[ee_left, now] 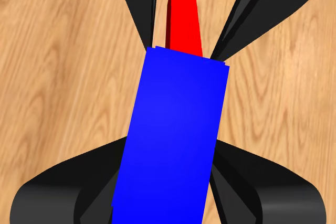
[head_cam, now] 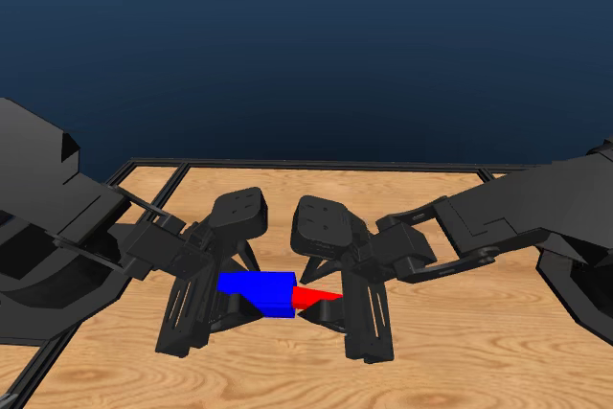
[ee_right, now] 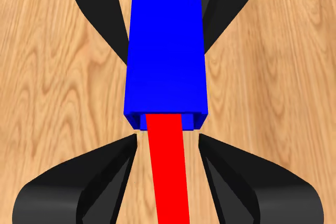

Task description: Insert peg into socket

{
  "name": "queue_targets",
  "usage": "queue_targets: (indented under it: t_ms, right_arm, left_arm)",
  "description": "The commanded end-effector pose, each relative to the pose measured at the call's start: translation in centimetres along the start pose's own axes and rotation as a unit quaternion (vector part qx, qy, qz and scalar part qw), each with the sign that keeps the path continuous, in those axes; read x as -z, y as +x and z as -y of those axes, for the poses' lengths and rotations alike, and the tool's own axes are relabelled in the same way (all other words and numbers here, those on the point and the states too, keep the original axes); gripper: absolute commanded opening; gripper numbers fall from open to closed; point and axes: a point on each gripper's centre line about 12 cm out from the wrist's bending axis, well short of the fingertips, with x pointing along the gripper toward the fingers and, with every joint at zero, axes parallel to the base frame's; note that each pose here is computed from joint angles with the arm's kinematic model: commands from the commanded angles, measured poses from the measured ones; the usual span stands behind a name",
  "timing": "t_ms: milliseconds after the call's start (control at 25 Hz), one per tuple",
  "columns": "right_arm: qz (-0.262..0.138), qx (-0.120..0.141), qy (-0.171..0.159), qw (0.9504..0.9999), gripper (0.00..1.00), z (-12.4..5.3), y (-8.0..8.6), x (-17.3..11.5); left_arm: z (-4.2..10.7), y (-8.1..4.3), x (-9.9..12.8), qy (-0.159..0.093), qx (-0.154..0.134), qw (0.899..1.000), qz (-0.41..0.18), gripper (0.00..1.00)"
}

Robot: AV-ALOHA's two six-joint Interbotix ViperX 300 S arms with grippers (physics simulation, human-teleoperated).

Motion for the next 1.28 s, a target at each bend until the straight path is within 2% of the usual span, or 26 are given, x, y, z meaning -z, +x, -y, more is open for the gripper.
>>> queue_targets:
  t_ms: [40, 80, 120, 280, 320, 400, 520, 560, 640, 680, 760, 840, 960, 1080, 1120, 1160, 1280]
  right_arm:
    - [0.045, 0.000, 0.037, 0.9983, 1.00, 1.2, -3.0, -0.4]
    - [0.039, 0.001, 0.040, 0.9984, 1.00, 1.1, -3.6, 0.0]
    - [0.039, 0.001, 0.050, 0.9980, 1.00, 1.2, -4.7, 0.6]
    - [0.012, 0.004, 0.075, 0.9971, 1.00, 1.4, -5.8, 3.6]
    - [0.006, 0.004, 0.087, 0.9962, 1.00, 1.4, -5.8, 4.3]
    - [-0.015, 0.002, 0.102, 0.9947, 1.00, 1.0, -5.2, 6.2]
    - [-0.042, 0.000, 0.123, 0.9915, 1.00, 0.3, -4.4, 8.3]
    - [-0.045, -0.001, 0.134, 0.9900, 1.00, 0.3, -4.0, 8.9]
    - [-0.047, -0.006, 0.141, 0.9889, 0.97, -0.2, -3.2, 9.7]
    - [-0.039, -0.011, 0.143, 0.9889, 0.00, -0.5, -2.8, 9.6]
    - [-0.032, -0.012, 0.147, 0.9886, 0.00, -0.4, -2.1, 9.3]
    - [-0.030, -0.016, 0.129, 0.9911, 0.00, -0.9, -1.7, 9.0]
    - [-0.007, -0.021, 0.118, 0.9927, 0.00, -0.9, -1.9, 7.2]
    - [0.012, -0.021, 0.098, 0.9949, 0.00, -0.7, -2.2, 5.4]
    - [0.024, -0.022, 0.092, 0.9953, 0.00, -0.6, -2.4, 4.3]
    - [0.025, -0.020, 0.083, 0.9960, 0.00, -0.6, -2.2, 4.0]
    - [0.047, -0.020, 0.066, 0.9965, 0.00, -0.4, -2.0, 2.2]
  left_arm:
    - [0.7, -0.8, -1.9, 0.005, 0.029, 0.998, 0.049, 0.00]
    - [0.7, -0.5, -1.3, 0.010, 0.029, 0.999, 0.043, 0.00]
    - [0.4, -0.3, -1.2, 0.006, 0.029, 0.999, 0.044, 0.00]
    - [0.7, -0.8, -1.7, 0.008, 0.038, 0.998, 0.057, 0.00]
    - [0.4, -0.6, -1.2, 0.009, 0.031, 0.998, 0.046, 0.00]
    - [0.6, -1.1, -1.7, 0.008, 0.035, 0.998, 0.056, 0.00]
    - [0.5, -1.0, -1.3, 0.013, 0.029, 0.999, 0.044, 0.00]
    - [0.3, -1.4, -1.3, 0.011, 0.032, 0.998, 0.053, 0.00]
    - [0.2, -1.4, -1.2, 0.010, 0.033, 0.998, 0.054, 0.00]
    - [0.3, -1.4, -1.2, 0.010, 0.033, 0.998, 0.054, 0.00]
    - [0.3, -1.4, -1.5, 0.011, 0.033, 0.998, 0.056, 0.00]
    - [0.3, -1.3, -1.1, 0.009, 0.033, 0.998, 0.052, 0.00]
    - [0.7, -1.7, -1.5, 0.009, 0.038, 0.998, 0.059, 0.00]
    - [0.4, -1.1, -0.7, 0.009, 0.031, 0.999, 0.042, 0.00]
    - [0.7, -1.5, -1.3, 0.007, 0.039, 0.998, 0.056, 0.00]
    - [0.5, -1.1, -1.0, 0.009, 0.031, 0.999, 0.044, 0.00]
    - [0.8, -1.4, -1.2, 0.007, 0.037, 0.998, 0.050, 0.00]
